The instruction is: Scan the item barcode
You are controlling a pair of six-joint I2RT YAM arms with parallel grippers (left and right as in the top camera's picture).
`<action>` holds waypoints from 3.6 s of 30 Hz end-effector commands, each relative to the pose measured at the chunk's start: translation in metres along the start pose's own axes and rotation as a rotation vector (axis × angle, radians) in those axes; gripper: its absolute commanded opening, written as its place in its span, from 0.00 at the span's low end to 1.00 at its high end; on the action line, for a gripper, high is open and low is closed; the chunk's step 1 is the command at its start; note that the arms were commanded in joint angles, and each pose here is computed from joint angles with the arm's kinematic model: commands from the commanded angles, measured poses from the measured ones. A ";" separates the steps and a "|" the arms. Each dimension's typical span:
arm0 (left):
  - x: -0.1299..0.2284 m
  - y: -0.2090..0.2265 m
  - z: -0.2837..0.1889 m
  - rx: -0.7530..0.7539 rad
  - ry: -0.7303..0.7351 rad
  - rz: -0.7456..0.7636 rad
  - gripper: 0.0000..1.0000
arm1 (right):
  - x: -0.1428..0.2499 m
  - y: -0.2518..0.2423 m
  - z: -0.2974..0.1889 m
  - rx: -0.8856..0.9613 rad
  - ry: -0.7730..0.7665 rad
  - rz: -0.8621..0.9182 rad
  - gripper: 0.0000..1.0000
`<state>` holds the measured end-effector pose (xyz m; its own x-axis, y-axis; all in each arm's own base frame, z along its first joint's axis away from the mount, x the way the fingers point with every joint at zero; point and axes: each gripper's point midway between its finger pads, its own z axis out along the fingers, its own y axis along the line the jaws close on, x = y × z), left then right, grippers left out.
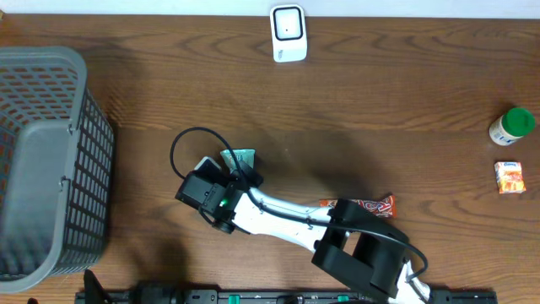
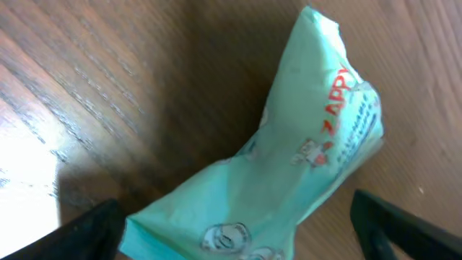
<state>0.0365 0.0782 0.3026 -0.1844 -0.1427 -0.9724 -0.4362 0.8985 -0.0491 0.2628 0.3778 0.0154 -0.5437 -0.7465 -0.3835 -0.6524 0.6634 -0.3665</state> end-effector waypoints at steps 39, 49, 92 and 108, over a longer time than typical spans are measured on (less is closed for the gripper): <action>0.000 0.000 0.000 -0.003 0.000 -0.003 0.85 | 0.047 -0.089 -0.073 -1.278 0.345 0.617 0.02; 0.000 0.000 0.000 -0.003 0.000 -0.002 0.85 | 0.129 -0.154 0.000 -0.731 0.574 0.750 0.45; 0.000 0.000 0.000 -0.003 0.002 -0.002 0.85 | 0.084 -0.166 0.046 -0.434 0.384 0.664 0.01; 0.000 0.000 0.000 -0.003 0.002 -0.002 0.85 | 0.149 -0.108 -0.010 -0.552 0.779 0.682 0.01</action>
<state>0.0364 0.0782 0.3022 -0.1862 -0.1426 -0.9721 -0.4363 0.8985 -0.0482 0.2671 0.1832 0.0040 -0.9416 -0.2139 0.2600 -0.1772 0.9715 0.1575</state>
